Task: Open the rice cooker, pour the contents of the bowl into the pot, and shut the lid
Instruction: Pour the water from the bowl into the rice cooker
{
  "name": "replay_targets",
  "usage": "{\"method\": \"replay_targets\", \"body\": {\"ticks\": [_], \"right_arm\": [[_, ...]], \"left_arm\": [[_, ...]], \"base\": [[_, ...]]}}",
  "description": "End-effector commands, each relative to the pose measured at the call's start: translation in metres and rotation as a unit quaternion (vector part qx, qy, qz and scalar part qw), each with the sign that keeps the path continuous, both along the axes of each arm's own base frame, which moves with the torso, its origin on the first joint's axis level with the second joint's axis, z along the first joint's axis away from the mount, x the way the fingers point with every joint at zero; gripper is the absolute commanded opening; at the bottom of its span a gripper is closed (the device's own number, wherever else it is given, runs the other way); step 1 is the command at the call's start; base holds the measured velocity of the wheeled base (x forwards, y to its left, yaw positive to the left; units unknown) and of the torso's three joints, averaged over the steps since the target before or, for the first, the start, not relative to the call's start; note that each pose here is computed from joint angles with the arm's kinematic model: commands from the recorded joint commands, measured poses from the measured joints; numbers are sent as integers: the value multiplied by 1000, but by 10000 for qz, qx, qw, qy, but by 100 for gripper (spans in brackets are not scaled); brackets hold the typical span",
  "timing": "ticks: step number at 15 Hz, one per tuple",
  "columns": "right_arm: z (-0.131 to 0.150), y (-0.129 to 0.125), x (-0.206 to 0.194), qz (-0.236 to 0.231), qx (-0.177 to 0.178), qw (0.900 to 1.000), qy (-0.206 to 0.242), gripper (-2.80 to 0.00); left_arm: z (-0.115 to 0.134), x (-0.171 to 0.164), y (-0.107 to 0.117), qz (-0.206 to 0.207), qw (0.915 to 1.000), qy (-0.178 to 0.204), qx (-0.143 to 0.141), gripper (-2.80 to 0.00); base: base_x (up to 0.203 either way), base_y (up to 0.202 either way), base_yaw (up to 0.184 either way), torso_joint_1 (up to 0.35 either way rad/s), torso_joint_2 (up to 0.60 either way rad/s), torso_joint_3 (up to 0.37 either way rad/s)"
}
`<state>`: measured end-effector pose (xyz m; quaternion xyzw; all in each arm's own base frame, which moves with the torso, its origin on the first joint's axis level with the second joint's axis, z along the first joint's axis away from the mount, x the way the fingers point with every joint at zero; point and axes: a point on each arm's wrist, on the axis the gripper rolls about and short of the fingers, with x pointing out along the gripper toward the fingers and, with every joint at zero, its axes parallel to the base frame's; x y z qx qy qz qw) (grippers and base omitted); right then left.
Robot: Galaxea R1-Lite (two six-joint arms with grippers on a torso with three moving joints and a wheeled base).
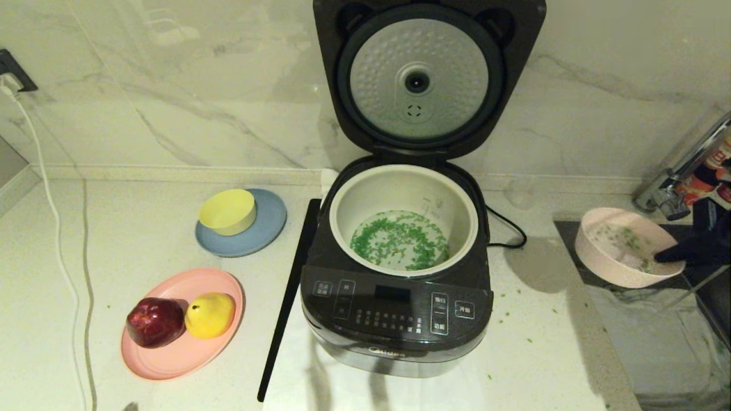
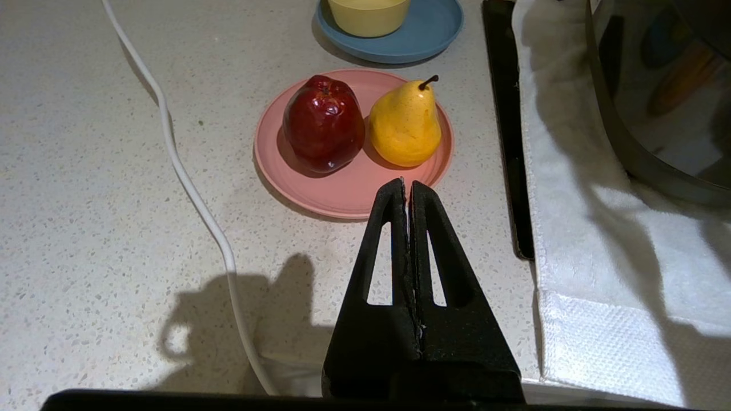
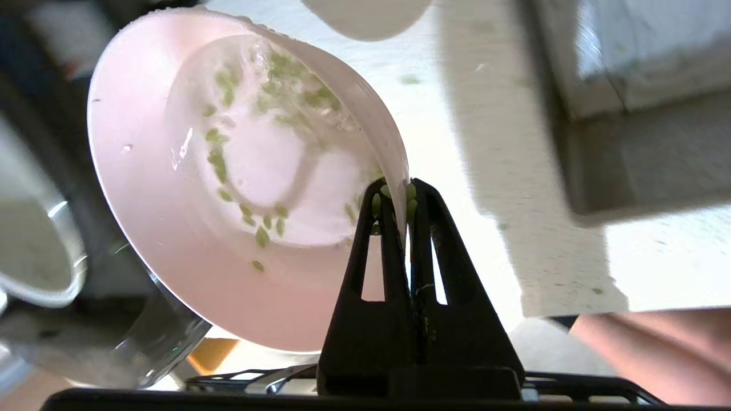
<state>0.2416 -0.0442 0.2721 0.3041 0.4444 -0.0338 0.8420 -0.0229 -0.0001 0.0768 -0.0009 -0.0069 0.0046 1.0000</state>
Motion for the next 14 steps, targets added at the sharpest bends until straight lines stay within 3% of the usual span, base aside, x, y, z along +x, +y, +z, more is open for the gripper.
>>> {"method": "replay_targets", "body": {"ticks": [1, 7, 11, 14], "right_arm": [[33, 34, -11, 318, -26, 9978, -574, -280], [60, 101, -11, 895, -114, 9908, -1013, -280], [78, 145, 6, 688, -350, 9863, -1456, -280], [73, 183, 15, 812, -539, 9811, -1674, -280]], "left_arm": [[-2, 1, 0, 1, 10000, 46, 2, -280], [-2, 1, 0, 1, 10000, 46, 1, -280], [-2, 1, 0, 0, 10000, 46, -6, -280], [-3, 1, 0, 0, 10000, 53, 2, -280]], "base": [[0, 0, 0, 0, 0, 0], [0, 0, 0, 0, 0, 0], [0, 0, 0, 0, 0, 0], [0, 0, 0, 0, 0, 0]]}}
